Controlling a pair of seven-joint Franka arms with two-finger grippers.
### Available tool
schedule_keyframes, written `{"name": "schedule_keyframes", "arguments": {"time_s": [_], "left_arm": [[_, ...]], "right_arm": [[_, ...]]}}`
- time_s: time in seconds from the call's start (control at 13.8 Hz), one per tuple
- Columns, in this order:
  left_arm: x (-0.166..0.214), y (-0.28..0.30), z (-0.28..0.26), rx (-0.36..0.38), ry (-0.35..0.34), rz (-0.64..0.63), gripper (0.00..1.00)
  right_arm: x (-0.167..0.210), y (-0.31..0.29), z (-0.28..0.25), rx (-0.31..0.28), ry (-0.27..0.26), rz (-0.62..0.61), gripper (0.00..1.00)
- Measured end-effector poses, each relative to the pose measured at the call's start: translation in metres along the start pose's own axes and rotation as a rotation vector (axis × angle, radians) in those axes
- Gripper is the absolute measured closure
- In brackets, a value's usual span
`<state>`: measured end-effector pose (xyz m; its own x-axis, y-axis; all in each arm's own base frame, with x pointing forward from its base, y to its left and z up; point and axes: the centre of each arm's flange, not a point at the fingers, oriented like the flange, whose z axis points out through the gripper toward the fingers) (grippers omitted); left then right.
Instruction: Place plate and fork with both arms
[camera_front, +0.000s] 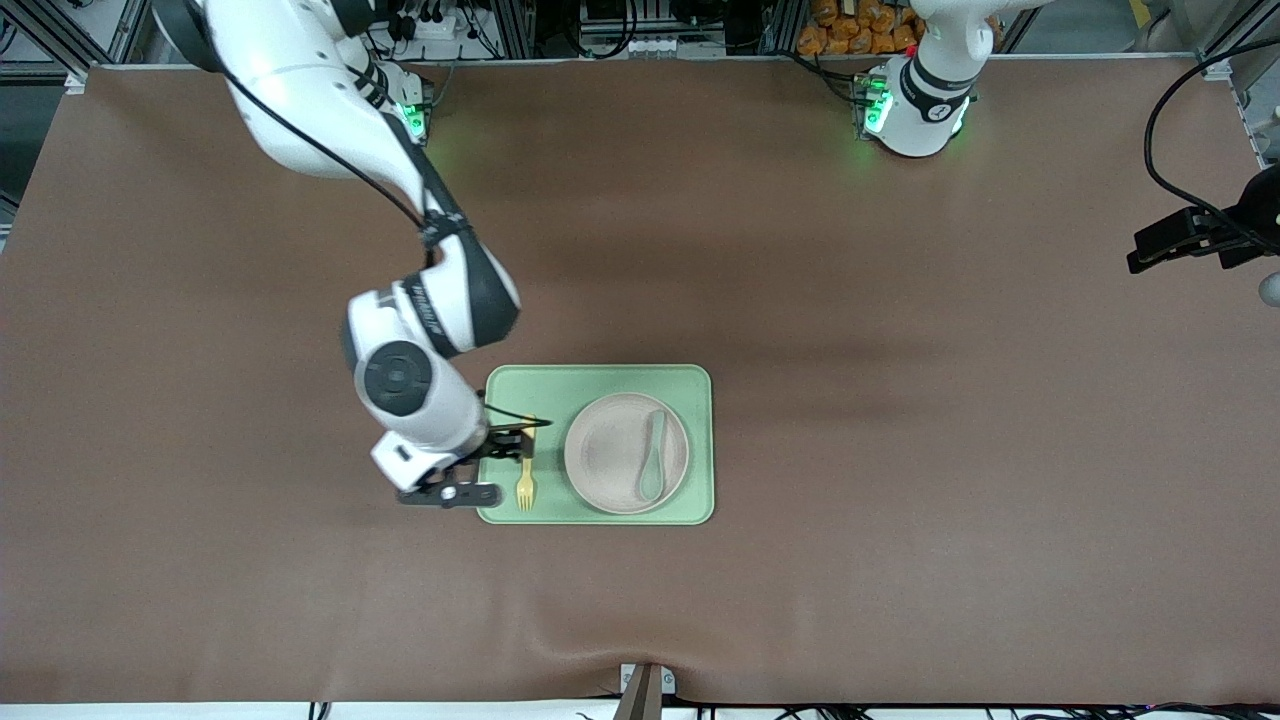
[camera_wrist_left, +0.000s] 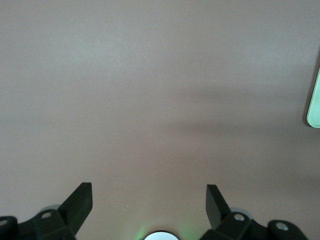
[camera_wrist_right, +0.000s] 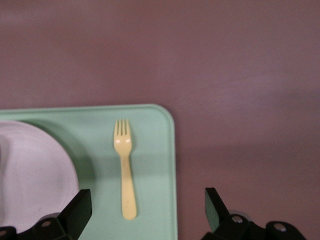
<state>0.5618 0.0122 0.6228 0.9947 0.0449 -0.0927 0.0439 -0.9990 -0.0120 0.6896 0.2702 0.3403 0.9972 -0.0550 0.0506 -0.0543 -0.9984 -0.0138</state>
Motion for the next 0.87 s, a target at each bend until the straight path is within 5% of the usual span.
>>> {"name": "schedule_keyframes", "arguments": {"time_s": [0.22, 0.87], "left_arm": [[0.000, 0.000, 0.000, 0.000, 0.000, 0.000, 0.00], [0.001, -0.001, 0.001, 0.000, -0.002, 0.010, 0.00]], "right_arm": [[0.018, 0.052, -0.050, 0.017, 0.034, 0.053, 0.00], [0.013, 0.179, -0.155, 0.003, -0.033, 0.140, 0.00]]}}
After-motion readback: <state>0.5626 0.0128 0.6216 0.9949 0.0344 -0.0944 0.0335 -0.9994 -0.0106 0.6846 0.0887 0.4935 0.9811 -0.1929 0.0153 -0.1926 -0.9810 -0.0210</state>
